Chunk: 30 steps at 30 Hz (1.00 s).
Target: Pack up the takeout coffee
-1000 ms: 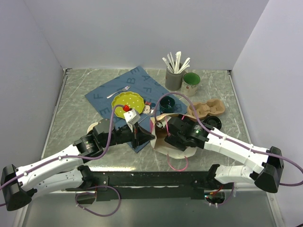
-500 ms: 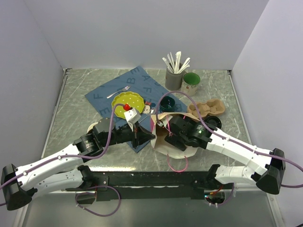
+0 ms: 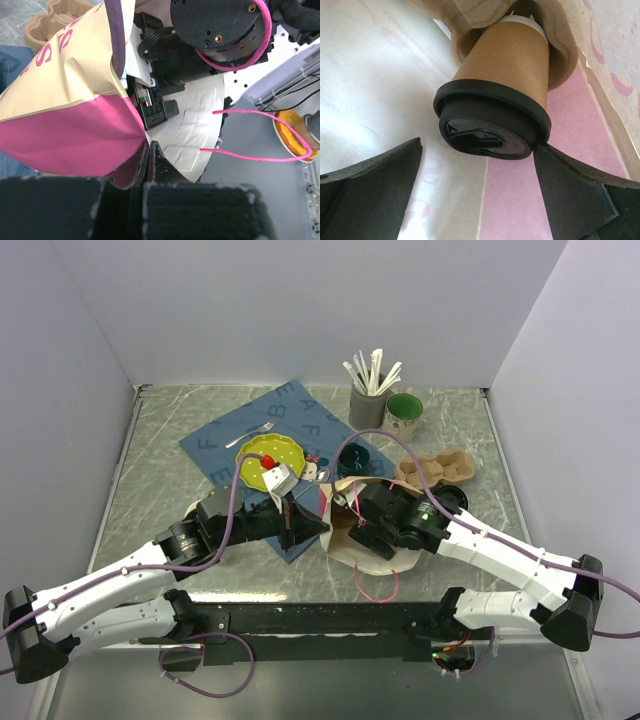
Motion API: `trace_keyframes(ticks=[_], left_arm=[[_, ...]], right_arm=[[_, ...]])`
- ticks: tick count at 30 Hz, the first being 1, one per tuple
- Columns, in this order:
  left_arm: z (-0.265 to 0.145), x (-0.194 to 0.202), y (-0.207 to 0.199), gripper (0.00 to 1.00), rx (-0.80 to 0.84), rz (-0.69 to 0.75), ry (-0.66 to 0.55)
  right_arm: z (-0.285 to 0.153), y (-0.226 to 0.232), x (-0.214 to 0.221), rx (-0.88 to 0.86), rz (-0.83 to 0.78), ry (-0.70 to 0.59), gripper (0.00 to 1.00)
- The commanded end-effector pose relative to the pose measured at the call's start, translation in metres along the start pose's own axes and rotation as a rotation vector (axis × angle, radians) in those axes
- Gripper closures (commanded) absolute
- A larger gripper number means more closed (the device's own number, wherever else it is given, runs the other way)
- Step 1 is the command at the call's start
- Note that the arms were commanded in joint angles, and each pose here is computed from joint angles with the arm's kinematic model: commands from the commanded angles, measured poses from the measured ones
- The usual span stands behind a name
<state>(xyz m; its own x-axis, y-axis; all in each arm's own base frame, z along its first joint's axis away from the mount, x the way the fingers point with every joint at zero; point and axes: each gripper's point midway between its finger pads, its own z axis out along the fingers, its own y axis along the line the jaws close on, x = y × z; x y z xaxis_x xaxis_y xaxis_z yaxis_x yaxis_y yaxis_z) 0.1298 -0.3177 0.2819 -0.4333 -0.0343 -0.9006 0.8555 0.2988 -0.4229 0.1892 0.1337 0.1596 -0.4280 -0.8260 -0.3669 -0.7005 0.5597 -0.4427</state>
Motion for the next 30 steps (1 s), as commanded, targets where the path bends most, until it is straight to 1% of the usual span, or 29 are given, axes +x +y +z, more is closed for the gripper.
trace_keyframes(ticks=[1,2,8,11,15,19,24,30], left_arm=[[-0.005,-0.008,-0.033,0.99,0.116,-0.057,0.028],[-0.006,-0.004,-0.032,0.99,0.109,-0.071,0.051],[-0.008,-0.003,-0.036,0.99,0.103,-0.141,0.09],[-0.01,-0.002,-0.039,0.99,0.109,-0.171,0.094],[-0.011,-0.003,-0.04,0.99,0.102,-0.206,0.092],[-0.011,0.002,-0.04,0.99,0.102,-0.23,0.105],[-0.012,0.007,-0.039,0.99,0.097,-0.232,0.125],[-0.014,0.013,-0.036,0.99,0.09,-0.225,0.138]], right_arm=[[-0.017,-0.014,-0.016,0.025,0.16,-0.068,0.0],[-0.018,-0.013,-0.016,0.018,0.165,-0.068,0.0],[-0.027,-0.001,-0.014,-0.065,0.202,-0.041,0.0],[-0.036,0.0,-0.017,-0.084,0.24,-0.056,0.0],[-0.044,0.006,-0.012,-0.13,0.244,-0.031,0.0],[-0.047,0.011,-0.014,-0.161,0.261,-0.043,0.0],[-0.044,0.011,-0.011,-0.146,0.294,0.0,0.0],[-0.04,-0.001,-0.006,-0.056,0.333,0.038,0.0]])
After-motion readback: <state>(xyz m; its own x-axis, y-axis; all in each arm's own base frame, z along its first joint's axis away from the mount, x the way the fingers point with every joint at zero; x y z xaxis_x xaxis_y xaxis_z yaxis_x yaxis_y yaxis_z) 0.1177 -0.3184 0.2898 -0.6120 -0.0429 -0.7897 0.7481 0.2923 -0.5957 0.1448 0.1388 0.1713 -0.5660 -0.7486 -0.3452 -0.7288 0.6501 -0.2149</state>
